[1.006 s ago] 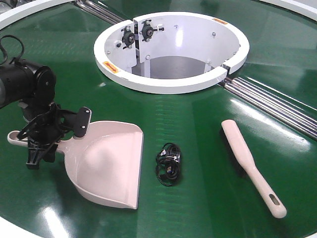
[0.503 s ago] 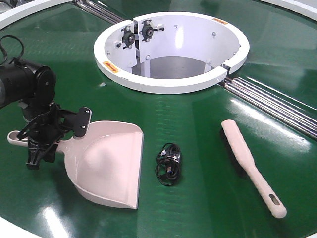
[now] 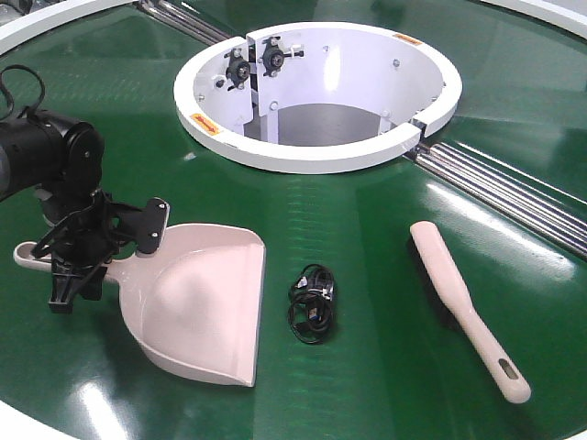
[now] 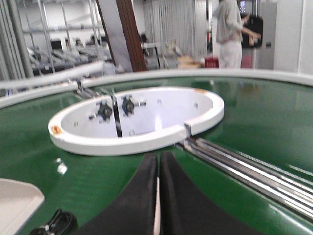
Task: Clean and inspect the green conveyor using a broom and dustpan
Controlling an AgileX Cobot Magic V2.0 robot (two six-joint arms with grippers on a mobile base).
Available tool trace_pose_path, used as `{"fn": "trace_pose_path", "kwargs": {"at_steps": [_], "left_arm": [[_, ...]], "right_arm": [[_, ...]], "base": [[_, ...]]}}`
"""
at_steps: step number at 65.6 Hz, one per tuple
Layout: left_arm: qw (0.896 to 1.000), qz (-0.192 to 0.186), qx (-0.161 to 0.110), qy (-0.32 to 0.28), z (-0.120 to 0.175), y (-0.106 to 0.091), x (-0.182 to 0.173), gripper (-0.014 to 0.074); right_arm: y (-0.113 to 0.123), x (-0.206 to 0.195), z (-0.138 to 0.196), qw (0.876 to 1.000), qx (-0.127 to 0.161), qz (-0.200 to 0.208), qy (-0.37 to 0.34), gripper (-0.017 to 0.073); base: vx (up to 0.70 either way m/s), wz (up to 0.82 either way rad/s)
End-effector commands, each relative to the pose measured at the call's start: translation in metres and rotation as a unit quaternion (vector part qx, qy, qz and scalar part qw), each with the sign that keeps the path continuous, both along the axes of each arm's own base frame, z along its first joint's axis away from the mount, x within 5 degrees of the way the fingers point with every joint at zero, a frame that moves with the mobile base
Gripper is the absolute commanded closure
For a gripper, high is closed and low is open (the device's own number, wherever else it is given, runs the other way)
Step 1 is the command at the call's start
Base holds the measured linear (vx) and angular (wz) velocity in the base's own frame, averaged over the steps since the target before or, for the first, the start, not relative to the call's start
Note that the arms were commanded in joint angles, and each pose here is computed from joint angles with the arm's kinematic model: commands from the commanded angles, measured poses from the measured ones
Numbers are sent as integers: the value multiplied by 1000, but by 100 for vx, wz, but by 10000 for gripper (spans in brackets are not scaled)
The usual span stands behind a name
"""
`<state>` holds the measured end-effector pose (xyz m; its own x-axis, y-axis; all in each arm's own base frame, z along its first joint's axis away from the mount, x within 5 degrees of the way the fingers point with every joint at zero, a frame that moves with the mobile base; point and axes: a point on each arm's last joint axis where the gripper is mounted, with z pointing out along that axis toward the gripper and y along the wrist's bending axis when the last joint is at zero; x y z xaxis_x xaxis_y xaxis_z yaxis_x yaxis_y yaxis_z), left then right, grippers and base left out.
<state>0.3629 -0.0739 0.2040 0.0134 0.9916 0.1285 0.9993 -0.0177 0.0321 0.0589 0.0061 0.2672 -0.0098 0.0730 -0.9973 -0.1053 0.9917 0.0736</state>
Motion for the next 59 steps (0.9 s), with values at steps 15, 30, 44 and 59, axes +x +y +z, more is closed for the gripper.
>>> {"fn": "trace_pose_path", "kwargs": {"at_steps": [15, 30, 44, 59], "left_arm": [[999, 6, -8, -35, 25, -2, -1, 601], [999, 6, -8, -35, 25, -2, -1, 601], [999, 6, -8, -35, 25, -2, -1, 601], [999, 6, -8, -35, 25, -2, -1, 601]], "right_arm": [[5, 41, 52, 985, -12, -1, 174, 569], [7, 64, 45, 977, -21, -3, 210, 567], [8, 84, 52, 955, -39, -7, 294, 495], [14, 106, 56, 933, -52, 2, 357, 270]], "base": [[0, 0], [0, 0], [0, 0], [0, 0]]}}
